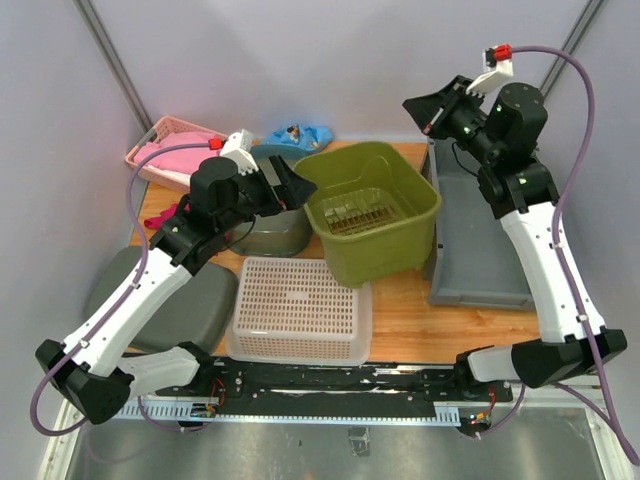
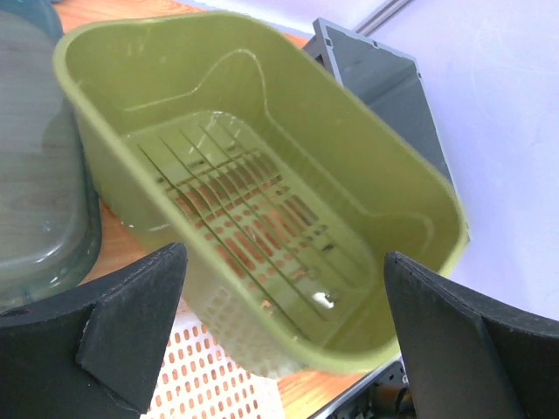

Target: Turn the large container upside down

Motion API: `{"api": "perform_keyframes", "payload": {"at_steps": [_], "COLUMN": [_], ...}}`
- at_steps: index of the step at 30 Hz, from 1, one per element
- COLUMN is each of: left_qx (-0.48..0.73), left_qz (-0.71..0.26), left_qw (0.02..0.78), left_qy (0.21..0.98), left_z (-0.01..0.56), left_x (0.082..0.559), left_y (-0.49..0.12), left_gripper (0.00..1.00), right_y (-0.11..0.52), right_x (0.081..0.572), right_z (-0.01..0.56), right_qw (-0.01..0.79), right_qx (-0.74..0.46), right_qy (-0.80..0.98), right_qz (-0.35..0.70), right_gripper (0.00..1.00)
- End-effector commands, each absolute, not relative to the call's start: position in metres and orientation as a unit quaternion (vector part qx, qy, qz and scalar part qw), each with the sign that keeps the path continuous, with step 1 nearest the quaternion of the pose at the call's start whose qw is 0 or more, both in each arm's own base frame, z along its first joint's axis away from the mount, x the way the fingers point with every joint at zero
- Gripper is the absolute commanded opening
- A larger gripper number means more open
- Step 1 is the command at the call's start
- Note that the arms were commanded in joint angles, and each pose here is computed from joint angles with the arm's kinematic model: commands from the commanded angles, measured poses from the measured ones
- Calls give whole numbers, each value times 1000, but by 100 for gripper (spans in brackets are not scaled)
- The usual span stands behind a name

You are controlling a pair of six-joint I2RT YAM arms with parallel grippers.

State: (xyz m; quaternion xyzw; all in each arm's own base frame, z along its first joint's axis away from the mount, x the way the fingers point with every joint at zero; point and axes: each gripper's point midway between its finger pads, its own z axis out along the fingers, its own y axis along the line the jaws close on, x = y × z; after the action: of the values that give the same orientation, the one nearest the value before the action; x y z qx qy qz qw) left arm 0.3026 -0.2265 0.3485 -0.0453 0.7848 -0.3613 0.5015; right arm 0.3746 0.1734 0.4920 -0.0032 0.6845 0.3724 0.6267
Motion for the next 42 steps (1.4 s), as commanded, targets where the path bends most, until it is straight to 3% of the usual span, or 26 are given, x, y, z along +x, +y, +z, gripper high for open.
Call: {"api": "perform_keyframes", "payload": {"at_steps": [1, 4, 9, 15, 20, 24, 32, 42], "left_qx": [-31, -27, -18, -35, -138, -214, -209, -197], "left_qz": [-382, -379, -365, -335, -324, -310, -299, -295], "left_qw": [504, 502, 499, 499, 488, 478, 480, 487], "left_qy": [774, 777, 786, 798, 799, 793, 798, 798], "left_z": [356, 353, 347, 336, 324, 308, 306, 307], "left_x": [302, 302, 304, 313, 324, 326, 322, 320], "left_y": [-234, -234, -234, -225, -197, -170, -160, -158], "left_gripper": [99, 99, 99, 99, 99, 99, 99, 99], "right_y": [182, 179, 193, 212, 230, 262, 296, 327], "right_x": [380, 376, 347, 313, 329, 343, 373, 383], "right_z": [474, 454, 419, 366, 356, 347, 309, 270], "right_qw": [612, 598, 542, 469, 460, 447, 416, 364], "right_qx": [-20, -54, -181, -290, -217, -188, -159, -176], "right_qy": [701, 727, 753, 780, 809, 831, 877, 893], "right_qz": [365, 333, 326, 296, 294, 271, 179, 195], "right_gripper": [0, 4, 50, 63, 64, 73, 74, 54]}}
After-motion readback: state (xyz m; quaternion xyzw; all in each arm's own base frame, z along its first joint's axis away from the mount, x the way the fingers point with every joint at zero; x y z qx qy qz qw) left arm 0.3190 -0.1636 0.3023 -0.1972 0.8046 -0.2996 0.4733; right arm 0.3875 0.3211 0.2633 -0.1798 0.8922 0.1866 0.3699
